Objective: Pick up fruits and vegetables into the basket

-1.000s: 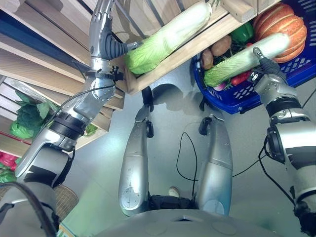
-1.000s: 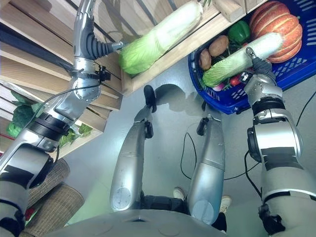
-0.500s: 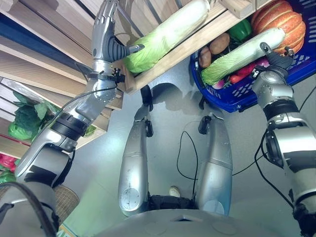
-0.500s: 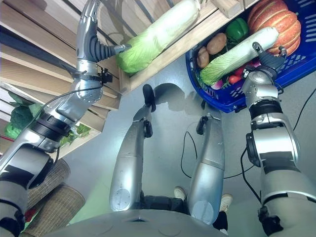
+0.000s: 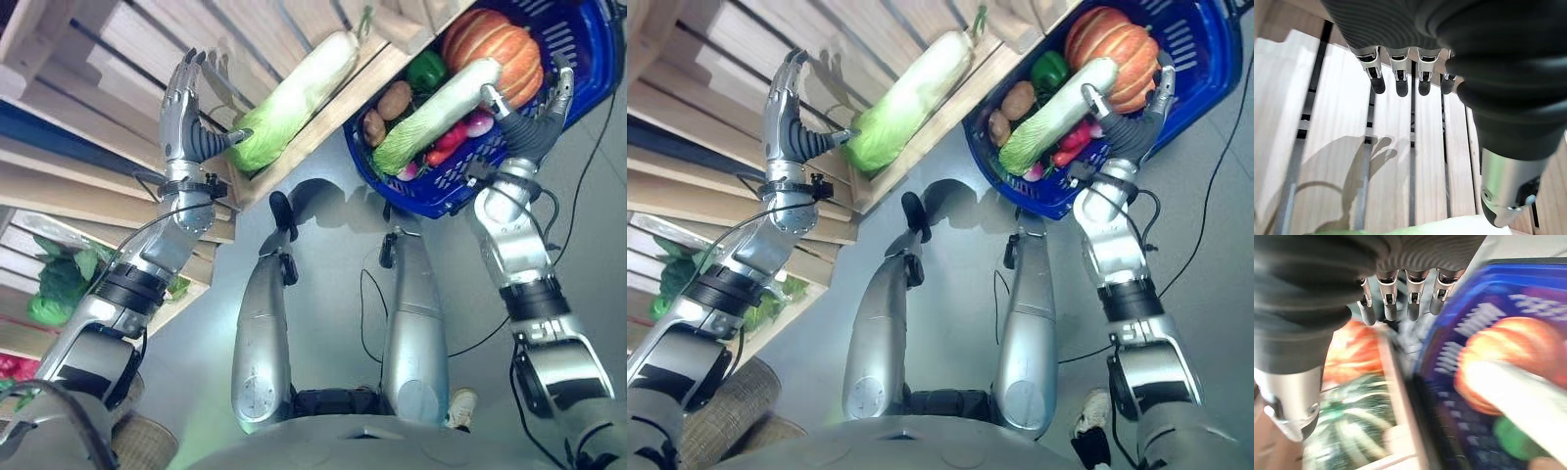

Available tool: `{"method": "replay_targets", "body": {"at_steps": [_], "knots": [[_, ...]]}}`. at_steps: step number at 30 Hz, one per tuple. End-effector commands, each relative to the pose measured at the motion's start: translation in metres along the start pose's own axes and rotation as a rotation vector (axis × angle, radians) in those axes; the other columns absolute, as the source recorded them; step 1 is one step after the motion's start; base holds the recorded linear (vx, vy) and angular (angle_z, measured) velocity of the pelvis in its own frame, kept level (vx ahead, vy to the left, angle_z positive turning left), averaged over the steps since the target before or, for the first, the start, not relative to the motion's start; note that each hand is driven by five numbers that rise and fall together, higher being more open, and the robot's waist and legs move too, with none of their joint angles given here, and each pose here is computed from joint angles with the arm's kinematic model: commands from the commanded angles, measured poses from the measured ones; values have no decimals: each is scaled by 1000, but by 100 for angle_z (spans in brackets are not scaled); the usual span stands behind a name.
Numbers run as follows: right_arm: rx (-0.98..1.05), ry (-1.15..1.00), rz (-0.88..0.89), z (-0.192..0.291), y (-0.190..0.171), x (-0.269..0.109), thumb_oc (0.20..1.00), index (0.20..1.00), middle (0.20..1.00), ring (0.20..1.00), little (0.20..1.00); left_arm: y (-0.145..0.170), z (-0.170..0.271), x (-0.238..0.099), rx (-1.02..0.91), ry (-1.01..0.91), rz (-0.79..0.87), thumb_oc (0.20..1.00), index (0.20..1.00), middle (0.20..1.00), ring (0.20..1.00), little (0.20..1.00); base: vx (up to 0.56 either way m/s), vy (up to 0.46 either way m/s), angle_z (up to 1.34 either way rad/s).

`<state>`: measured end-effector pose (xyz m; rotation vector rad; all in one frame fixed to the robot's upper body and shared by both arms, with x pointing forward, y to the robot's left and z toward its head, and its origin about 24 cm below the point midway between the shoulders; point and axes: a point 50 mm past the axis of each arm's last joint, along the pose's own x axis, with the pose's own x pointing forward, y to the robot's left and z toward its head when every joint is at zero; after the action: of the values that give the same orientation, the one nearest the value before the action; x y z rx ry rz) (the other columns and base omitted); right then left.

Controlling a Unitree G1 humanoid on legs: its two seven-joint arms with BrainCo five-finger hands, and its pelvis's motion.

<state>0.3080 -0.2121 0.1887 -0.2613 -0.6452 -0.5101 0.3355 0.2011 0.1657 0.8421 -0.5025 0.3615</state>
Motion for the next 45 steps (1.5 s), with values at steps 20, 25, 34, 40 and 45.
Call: {"method": "replay_targets", "body": {"at_steps": [20, 25, 34, 40, 45], "knots": [[-26, -397, 556, 76, 27, -15, 1000, 1000, 1000, 1000, 1000, -26, -70, -27, -148, 476, -246, 1000, 1000, 1000, 1000, 1000, 17, 69, -6], [-6, -396, 631, 82, 37, -17, 1000, 1000, 1000, 1000, 1000, -39, -81, -36, -172, 581, -292, 1000, 1000, 1000, 1000, 1000, 25, 37, -3], [23, -427, 702, 94, 46, -22, 1000, 1000, 1000, 1000, 1000, -56, -96, -49, -202, 714, -359, 1000, 1000, 1000, 1000, 1000, 9, 7, -2], [26, -467, 763, 105, 53, -25, 1000, 1000, 1000, 1000, 1000, -57, -106, -52, -180, 777, -387, 1000, 1000, 1000, 1000, 1000, 12, 1, -3], [46, -472, 801, 109, 60, -27, 1000, 1000, 1000, 1000, 1000, -52, -112, -46, -152, 799, -372, 1000, 1000, 1000, 1000, 1000, 18, -20, -5]]}}
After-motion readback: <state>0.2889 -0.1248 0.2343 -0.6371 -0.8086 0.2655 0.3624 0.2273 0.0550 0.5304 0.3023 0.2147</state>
